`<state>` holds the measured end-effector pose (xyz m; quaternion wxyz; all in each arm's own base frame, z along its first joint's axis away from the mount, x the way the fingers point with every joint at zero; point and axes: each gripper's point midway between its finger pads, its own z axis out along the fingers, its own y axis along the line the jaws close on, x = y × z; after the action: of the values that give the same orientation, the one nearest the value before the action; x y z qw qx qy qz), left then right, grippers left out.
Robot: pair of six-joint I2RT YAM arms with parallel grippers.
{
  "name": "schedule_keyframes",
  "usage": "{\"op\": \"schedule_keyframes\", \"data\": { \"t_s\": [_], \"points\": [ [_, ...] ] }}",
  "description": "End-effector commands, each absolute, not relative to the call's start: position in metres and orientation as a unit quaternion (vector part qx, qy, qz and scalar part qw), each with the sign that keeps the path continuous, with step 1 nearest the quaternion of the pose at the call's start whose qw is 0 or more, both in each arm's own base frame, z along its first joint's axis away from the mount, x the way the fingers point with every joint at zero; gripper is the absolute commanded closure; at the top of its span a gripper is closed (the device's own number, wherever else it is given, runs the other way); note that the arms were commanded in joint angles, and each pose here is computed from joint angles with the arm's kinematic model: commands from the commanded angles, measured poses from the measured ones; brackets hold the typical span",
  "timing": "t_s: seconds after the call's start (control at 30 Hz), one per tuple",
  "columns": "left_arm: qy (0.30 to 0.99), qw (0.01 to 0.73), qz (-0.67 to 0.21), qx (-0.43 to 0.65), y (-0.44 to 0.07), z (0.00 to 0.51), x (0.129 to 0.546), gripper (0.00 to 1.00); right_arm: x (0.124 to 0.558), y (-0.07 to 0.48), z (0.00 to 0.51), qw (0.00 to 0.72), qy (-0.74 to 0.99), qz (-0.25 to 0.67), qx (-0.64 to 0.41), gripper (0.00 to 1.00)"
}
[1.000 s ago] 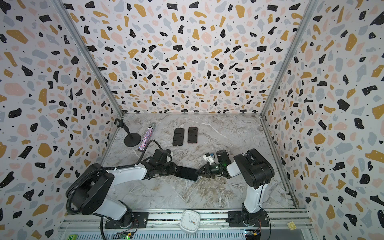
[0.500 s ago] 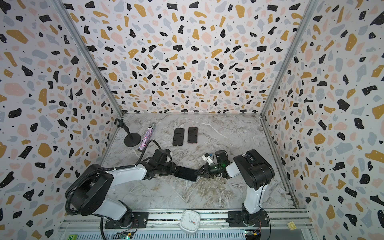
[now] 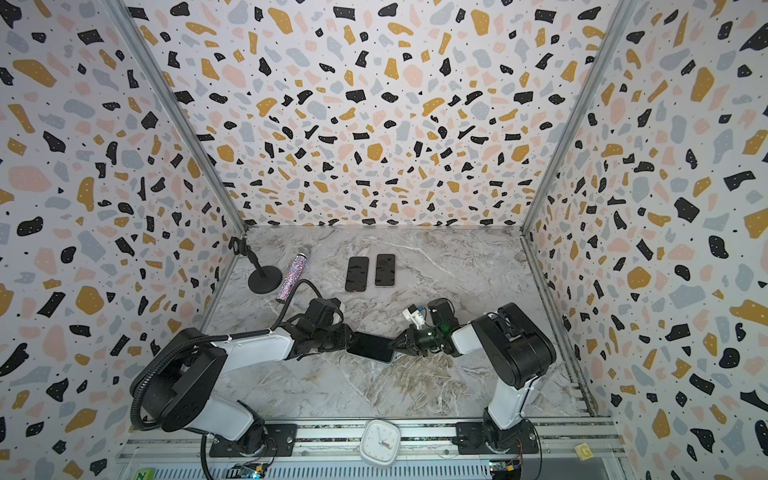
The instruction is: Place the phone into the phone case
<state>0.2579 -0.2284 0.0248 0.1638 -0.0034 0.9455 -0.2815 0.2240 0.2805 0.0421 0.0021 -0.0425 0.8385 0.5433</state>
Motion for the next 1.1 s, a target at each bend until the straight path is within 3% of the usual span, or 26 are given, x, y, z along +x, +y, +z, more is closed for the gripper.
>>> {"op": "schedule_keyframes", "data": {
  "t_s": [0.0,0.53,0.83,1.07],
  "points": [
    [0.94,0.128,-0.313,0.036,-0.249,0.028,0.239,0.66,0.21,0.282,0.017,-0.012,0.874,0.483,-0.039,1.0],
    [0.94,0.134,-0.312,0.039,-0.248,0.031,0.243,0.66,0.218,0.274,0.031,0.018,0.893,0.445,-0.061,0.79],
    [0.94,0.144,-0.306,0.041,-0.241,0.036,0.246,0.66,0.225,0.263,0.051,0.05,0.912,0.4,-0.077,0.58],
    [0.942,0.148,-0.297,0.041,-0.235,0.036,0.246,0.66,0.224,0.256,0.056,0.057,0.92,0.379,-0.082,0.54]
  ]
}}
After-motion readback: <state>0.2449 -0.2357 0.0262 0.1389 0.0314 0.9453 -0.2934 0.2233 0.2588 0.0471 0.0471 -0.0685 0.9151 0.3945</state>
